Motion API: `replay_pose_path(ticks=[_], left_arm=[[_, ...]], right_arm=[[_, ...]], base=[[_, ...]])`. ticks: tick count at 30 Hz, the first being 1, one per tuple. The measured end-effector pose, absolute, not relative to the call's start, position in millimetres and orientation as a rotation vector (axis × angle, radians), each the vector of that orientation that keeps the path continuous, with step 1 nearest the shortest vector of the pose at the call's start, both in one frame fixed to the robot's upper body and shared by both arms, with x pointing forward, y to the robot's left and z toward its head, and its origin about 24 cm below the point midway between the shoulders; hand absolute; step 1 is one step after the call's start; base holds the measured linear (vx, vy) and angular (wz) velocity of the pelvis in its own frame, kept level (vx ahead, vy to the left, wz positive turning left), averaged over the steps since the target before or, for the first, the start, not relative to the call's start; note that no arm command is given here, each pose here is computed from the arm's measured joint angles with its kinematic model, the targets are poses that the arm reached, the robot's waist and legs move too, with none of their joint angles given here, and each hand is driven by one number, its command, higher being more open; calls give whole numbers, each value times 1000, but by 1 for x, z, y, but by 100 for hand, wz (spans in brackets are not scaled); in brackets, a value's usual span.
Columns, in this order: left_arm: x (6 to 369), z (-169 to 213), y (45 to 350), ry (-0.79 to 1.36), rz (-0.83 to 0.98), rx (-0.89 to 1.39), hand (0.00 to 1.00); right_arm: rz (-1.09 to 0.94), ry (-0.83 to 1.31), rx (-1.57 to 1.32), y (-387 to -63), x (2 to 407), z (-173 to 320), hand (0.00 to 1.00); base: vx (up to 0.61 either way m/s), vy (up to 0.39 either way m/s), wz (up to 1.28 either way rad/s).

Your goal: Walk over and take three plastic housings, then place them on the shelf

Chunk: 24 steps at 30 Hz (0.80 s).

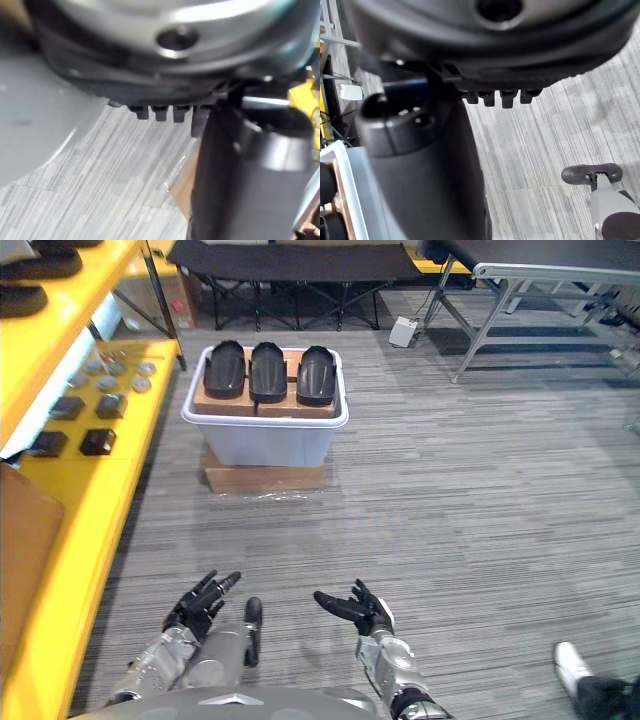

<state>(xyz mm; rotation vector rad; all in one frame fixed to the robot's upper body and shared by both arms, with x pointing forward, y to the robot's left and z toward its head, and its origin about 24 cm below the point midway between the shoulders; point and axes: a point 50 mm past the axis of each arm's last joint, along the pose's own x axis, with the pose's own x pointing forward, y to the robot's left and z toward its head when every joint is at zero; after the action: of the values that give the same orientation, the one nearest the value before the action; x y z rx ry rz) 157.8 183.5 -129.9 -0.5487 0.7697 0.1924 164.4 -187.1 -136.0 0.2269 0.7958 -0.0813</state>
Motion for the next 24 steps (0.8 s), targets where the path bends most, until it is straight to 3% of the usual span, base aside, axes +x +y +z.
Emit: replay_pose_path(ticks=[10, 15, 24], left_arm=[[145, -139, 181, 864, 204, -509, 100], [138, -141, 196, 883, 227, -507, 100], [139, -140, 180, 810, 266, -601, 100]], right_arm=[[10, 807, 183, -176, 161, -138, 100], [1, 819, 161, -176, 148, -141, 100], [-132, 778, 107, -213, 151, -133, 100]], base=[[370, 44, 16], [433, -405, 92], [278, -242, 27]])
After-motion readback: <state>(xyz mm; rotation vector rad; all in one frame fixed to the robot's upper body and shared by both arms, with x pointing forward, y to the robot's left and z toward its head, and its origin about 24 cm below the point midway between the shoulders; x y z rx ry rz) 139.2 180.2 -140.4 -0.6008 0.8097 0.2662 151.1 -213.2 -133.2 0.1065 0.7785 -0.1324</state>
